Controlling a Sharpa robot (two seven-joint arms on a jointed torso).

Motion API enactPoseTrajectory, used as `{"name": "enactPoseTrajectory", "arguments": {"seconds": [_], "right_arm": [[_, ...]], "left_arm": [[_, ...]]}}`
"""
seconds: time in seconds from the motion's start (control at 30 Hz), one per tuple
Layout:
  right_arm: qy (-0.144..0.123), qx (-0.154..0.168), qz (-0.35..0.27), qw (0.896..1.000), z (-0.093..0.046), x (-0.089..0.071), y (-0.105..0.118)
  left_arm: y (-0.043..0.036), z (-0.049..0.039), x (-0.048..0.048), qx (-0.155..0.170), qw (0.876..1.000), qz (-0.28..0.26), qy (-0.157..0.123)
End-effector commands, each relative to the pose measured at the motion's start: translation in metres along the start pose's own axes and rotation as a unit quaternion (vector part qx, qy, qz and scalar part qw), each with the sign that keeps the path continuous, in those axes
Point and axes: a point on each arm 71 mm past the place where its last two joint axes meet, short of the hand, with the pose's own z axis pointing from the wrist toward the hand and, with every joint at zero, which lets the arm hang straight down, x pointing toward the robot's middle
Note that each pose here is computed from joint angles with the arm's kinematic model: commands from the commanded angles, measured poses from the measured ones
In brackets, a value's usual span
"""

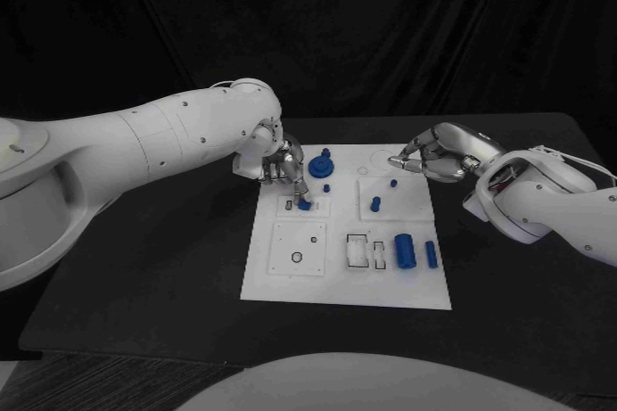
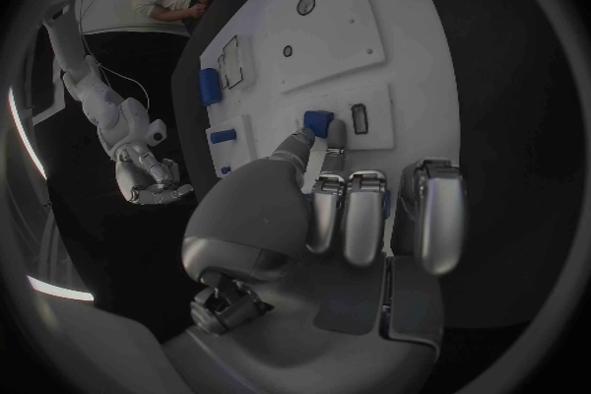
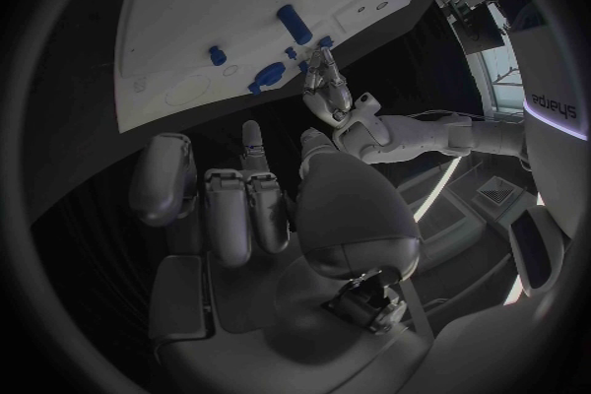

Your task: Assemble the parts on the task board

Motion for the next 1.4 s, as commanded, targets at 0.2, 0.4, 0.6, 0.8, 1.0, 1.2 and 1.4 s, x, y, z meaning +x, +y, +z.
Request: {"name": "enactPoseTrajectory", "arguments": {"seconds": [0.2, 0.4, 0.6, 0.8, 1.0, 1.2, 1.4], "right_arm": [[0.005, 0.008, 0.000, 1.000, 0.000, 0.001, -0.001], [0.004, 0.008, 0.000, 1.000, -0.001, 0.001, -0.002], [0.003, 0.008, 0.000, 1.000, -0.002, 0.000, -0.002], [0.001, 0.008, 0.000, 1.000, -0.003, -0.001, -0.003], [0.000, 0.008, 0.000, 1.000, -0.004, -0.001, -0.003], [-0.009, -0.001, 0.001, 1.000, -0.005, -0.002, -0.002], [-0.029, -0.033, -0.010, 0.999, -0.008, -0.004, 0.009]], "left_arm": [[-0.0010, 0.0008, 0.0013, 0.013, 1.000, -0.011, -0.010], [0.0011, -0.0005, 0.0034, 0.018, 0.999, -0.017, -0.022], [0.0064, -0.0031, 0.0047, 0.025, 0.999, -0.027, -0.038], [0.0104, -0.0074, 0.0052, 0.052, 0.995, -0.044, -0.070], [0.0126, -0.0126, 0.0067, 0.082, 0.990, -0.058, -0.103], [0.0170, -0.0196, 0.0130, 0.109, 0.984, -0.067, -0.124], [0.0272, -0.0304, 0.0200, 0.141, 0.975, -0.080, -0.152]]}}
